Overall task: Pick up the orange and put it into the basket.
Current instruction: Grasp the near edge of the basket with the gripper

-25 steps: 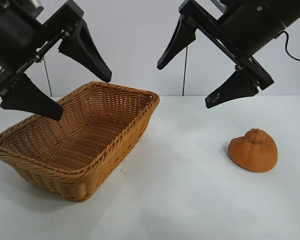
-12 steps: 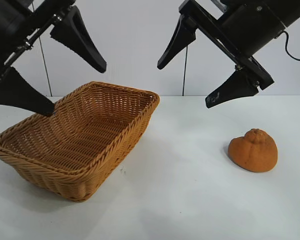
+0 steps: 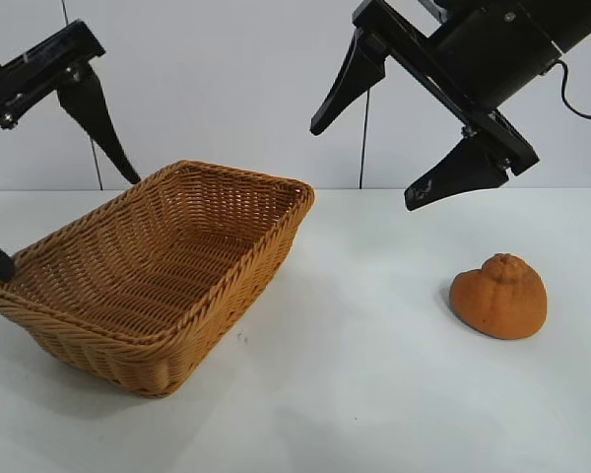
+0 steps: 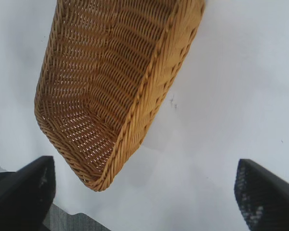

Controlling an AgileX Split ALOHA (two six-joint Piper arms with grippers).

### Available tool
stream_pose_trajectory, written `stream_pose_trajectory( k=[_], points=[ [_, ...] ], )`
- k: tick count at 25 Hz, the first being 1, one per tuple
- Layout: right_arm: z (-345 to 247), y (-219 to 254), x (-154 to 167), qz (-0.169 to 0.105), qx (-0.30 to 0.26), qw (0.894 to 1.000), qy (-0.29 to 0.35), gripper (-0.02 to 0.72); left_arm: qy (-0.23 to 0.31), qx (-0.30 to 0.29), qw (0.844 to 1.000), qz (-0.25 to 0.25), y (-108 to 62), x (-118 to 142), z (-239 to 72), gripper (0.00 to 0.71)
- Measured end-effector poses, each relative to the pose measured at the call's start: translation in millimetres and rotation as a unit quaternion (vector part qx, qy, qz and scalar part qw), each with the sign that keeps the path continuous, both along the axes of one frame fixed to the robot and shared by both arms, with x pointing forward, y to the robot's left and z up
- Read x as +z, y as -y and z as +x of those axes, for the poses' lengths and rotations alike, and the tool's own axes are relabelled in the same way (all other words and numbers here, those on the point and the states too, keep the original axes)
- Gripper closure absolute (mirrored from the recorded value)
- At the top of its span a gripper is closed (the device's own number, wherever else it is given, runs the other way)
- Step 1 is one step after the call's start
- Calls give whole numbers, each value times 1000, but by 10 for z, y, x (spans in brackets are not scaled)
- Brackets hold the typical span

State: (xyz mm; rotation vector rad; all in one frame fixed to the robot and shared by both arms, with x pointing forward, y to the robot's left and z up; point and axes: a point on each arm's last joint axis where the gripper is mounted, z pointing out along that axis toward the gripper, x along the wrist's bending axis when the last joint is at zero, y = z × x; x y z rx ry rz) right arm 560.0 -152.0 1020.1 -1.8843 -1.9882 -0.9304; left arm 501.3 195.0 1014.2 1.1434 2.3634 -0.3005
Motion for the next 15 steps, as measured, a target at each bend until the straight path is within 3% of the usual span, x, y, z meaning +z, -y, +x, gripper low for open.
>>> stream_pose_trajectory(
  k=[7,15],
  points=[
    [1,0,0,0,0,1000,0,10,-42,74,996,34,-64,-316,99,37],
    [2,0,0,0,-1,1000,1,10,-74,93,990,72,-64,-799,284,37]
  ],
)
